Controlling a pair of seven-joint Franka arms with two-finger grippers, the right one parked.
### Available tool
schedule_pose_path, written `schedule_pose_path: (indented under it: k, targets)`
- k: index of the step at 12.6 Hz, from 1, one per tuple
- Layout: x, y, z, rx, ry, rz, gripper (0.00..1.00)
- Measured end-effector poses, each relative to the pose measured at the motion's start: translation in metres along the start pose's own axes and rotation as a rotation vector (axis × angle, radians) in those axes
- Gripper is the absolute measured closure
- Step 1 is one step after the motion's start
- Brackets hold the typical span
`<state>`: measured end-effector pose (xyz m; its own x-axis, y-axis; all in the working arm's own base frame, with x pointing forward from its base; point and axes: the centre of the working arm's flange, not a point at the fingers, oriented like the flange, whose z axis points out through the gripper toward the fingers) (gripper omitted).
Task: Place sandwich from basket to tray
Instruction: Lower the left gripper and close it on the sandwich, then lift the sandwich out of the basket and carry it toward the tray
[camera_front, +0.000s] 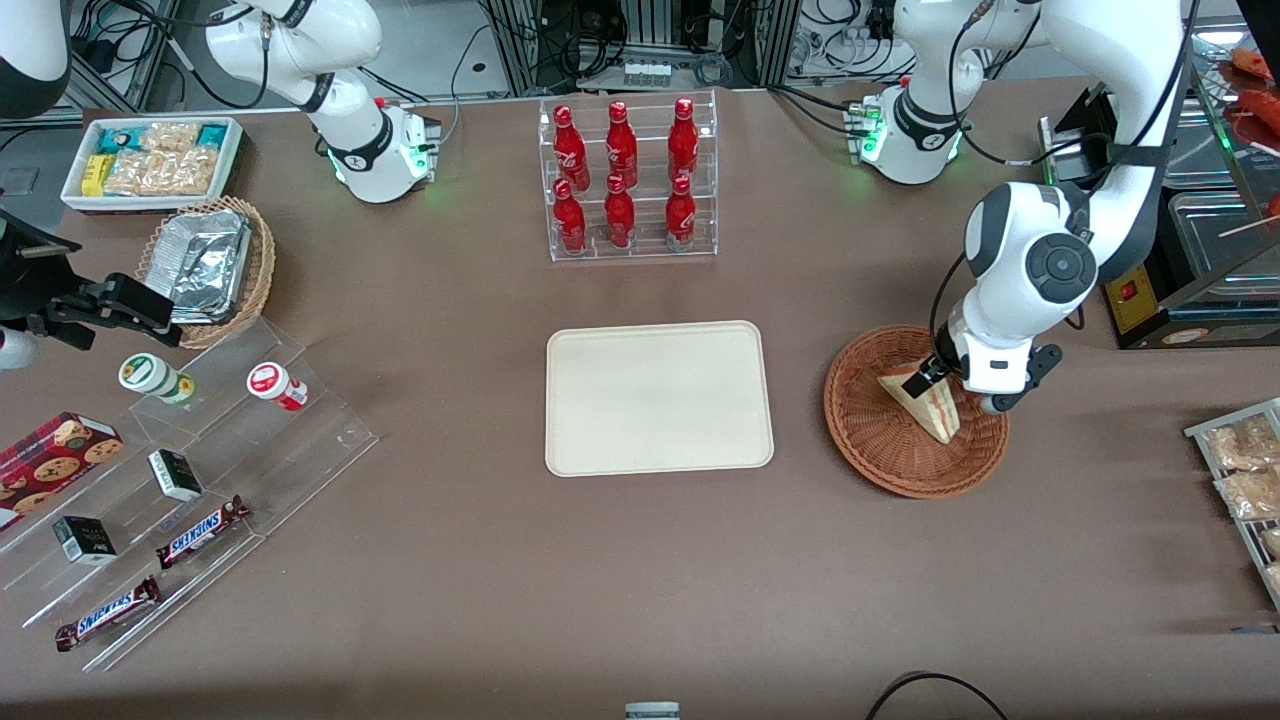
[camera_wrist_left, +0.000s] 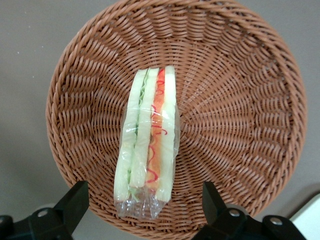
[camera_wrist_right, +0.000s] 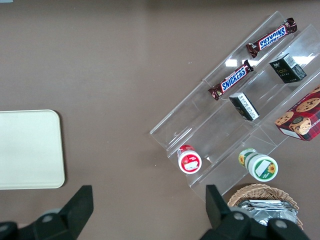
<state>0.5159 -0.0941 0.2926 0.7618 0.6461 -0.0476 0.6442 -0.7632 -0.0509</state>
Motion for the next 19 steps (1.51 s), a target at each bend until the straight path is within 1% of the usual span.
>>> schedule_pose_path:
  k: [3, 7, 8, 10, 11, 14, 15, 16, 17, 19]
  targets:
    - [0.0, 0.001, 0.015, 0.016, -0.017, -0.001, 0.0]
    - [0.001, 0.002, 0.032, 0.022, -0.026, -0.001, 0.0]
    - [0.001, 0.003, 0.034, 0.02, -0.026, -0.001, 0.08]
    - [0.002, 0.002, 0.036, 0.021, -0.026, -0.002, 0.34]
    - [0.002, 0.003, 0.036, 0.02, -0.026, -0.002, 0.46]
    - [0.005, 0.006, 0.031, 0.01, -0.018, -0.002, 0.76]
    - [0.007, 0.008, 0.025, 0.004, -0.012, -0.002, 0.81]
    - [0.009, 0.011, 0.017, 0.005, -0.012, -0.002, 0.82]
    - [0.011, 0.014, 0.006, 0.015, -0.019, 0.004, 0.82]
    - [0.008, 0.026, -0.019, 0.057, -0.05, 0.058, 0.82]
